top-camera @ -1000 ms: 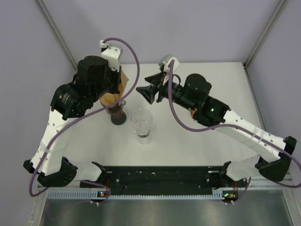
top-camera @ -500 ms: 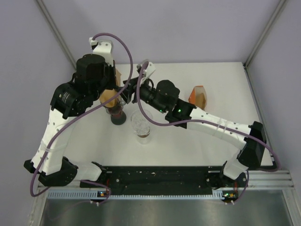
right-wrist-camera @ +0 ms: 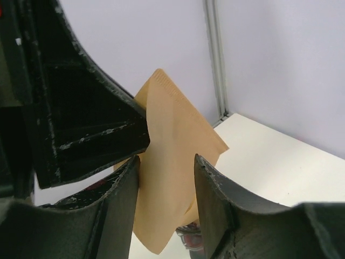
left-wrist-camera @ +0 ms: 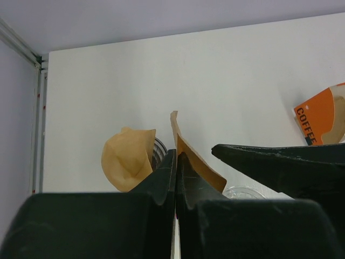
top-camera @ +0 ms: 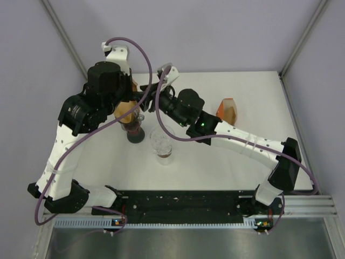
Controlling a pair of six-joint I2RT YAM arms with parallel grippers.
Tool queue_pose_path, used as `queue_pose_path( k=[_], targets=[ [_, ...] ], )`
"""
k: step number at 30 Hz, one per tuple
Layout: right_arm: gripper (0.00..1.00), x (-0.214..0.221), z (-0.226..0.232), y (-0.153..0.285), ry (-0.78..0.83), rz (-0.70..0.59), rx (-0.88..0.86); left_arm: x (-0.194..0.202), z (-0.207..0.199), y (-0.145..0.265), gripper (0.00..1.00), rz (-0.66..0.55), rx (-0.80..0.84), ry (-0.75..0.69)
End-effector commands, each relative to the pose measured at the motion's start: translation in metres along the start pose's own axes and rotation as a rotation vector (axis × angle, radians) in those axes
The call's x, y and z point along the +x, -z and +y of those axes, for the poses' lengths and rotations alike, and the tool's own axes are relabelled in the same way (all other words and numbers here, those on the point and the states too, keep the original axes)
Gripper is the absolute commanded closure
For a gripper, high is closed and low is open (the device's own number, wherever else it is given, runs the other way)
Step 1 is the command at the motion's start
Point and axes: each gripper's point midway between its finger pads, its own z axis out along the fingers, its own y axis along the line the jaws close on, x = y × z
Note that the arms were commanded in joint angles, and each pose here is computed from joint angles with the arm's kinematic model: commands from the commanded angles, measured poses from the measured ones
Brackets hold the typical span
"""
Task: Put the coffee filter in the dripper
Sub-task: Adjust the coffee filter at the center of the board.
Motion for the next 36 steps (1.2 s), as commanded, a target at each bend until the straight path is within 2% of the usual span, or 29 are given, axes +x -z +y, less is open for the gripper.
queue_pose_path(
  k=[1,3,5,6,9,11,13,17,18,21,25,31,34,36],
  targets=[
    [0.59,-0.016,-0.010,-0.015,0.036,-0.054,0.076,-0.020,0.001,0.006,1.00,-0.073,0.000,0.044],
    [0.71,-0.012,-0.016,-0.018,0.054,-0.047,0.105,-0.020,0.001,0.006,1.00,-0.070,0.001,0.037],
    [0.75,-0.012,-0.018,-0.017,0.072,-0.051,0.113,-0.020,0.002,0.006,1.00,-0.073,0.000,0.032],
    [0.75,-0.010,-0.019,-0.018,0.076,-0.046,0.115,-0.020,0.003,0.006,1.00,-0.075,-0.005,0.030],
    [0.66,-0.006,-0.011,-0.023,0.079,-0.040,0.075,-0.021,0.003,0.006,1.00,-0.077,-0.003,0.026],
    [0.65,-0.005,-0.007,-0.026,0.073,-0.047,0.053,-0.020,-0.001,0.005,1.00,-0.070,0.013,0.024],
    [0.72,-0.005,-0.007,-0.028,0.074,-0.050,0.054,-0.018,-0.002,0.004,1.00,-0.065,0.022,0.017],
    [0.98,-0.011,-0.027,-0.023,0.143,-0.057,0.155,-0.011,0.003,-0.002,1.00,-0.048,-0.001,-0.060],
    [1.00,-0.012,-0.038,-0.020,0.172,-0.057,0.203,-0.008,0.005,-0.003,1.00,-0.044,-0.012,-0.097],
    [1.00,-0.028,-0.063,-0.003,0.247,-0.082,0.316,0.002,0.022,-0.011,1.00,-0.036,-0.093,-0.223],
    [1.00,-0.039,-0.092,0.013,0.267,-0.090,0.404,-0.001,0.034,-0.009,1.00,-0.051,-0.141,-0.301],
    [1.00,-0.032,-0.084,0.008,0.214,-0.084,0.341,-0.001,0.022,-0.010,1.00,-0.050,-0.069,-0.317],
    [1.00,-0.030,-0.074,0.001,0.144,-0.095,0.296,0.000,0.008,-0.010,0.72,-0.042,0.002,-0.258],
    [1.00,-0.032,-0.068,-0.001,0.100,-0.121,0.267,-0.003,0.000,-0.009,0.59,-0.044,0.035,-0.215]
  ],
)
